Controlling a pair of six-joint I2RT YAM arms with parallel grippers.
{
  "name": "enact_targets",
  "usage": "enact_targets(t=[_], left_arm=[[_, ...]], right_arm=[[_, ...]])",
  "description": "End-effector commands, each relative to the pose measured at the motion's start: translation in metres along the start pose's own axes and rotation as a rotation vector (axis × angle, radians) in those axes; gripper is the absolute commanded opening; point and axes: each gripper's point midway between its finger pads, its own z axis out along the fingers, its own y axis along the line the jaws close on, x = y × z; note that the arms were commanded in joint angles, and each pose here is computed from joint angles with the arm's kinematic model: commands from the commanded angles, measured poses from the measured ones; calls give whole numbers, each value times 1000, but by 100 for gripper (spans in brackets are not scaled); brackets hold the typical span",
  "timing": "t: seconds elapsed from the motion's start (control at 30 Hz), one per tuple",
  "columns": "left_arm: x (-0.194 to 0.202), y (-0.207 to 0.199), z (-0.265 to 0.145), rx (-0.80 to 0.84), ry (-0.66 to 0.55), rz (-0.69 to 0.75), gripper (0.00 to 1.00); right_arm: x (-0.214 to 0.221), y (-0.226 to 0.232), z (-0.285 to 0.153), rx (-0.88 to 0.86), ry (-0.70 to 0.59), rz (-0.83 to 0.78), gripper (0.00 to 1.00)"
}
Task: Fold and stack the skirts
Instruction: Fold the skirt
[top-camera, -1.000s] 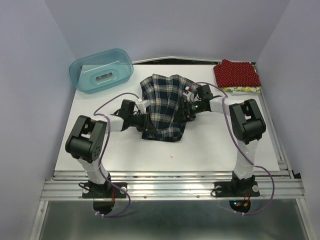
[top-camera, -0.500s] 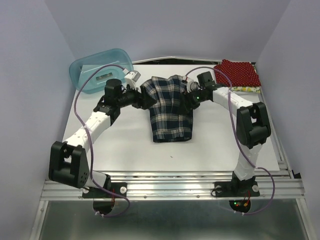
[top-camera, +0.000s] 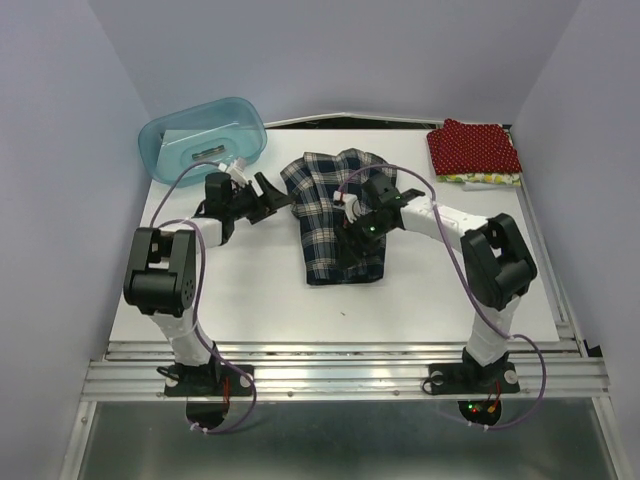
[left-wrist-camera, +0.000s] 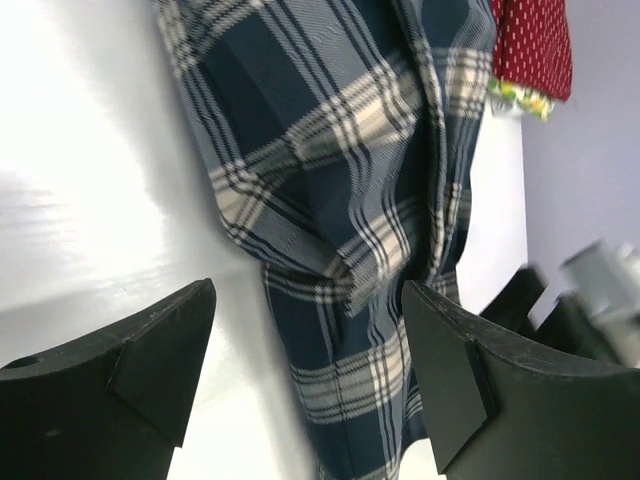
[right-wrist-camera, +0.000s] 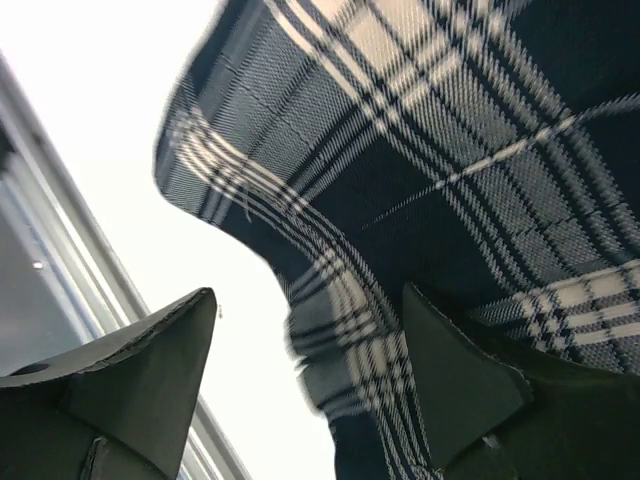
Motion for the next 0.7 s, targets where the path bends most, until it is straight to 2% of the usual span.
enact_targets(t=[0.0, 0.13, 0.17, 0.27, 0.4, 0.53, 0.67], left_arm=[[-40, 1, 13, 36, -133, -50, 86], [-50, 17, 27, 18, -171, -94, 86], [-49, 21, 32, 22, -172, -128, 86], [-43, 25, 37, 47, -172, -210, 86], [-42, 27, 41, 70, -195, -264, 80], [-47, 31, 50, 84, -205, -300, 67], [-53, 41, 67, 85, -210, -334, 64]], right_arm=[[32, -22, 15, 103, 72, 22, 80], [80, -60, 30, 205, 230, -13, 76], [104, -73, 31, 249, 296, -33, 73], [134, -83, 25, 292, 378, -64, 70], [148, -85, 19, 297, 422, -108, 68], [163, -85, 14, 295, 472, -137, 68], [175, -88, 8, 306, 518, -147, 67]])
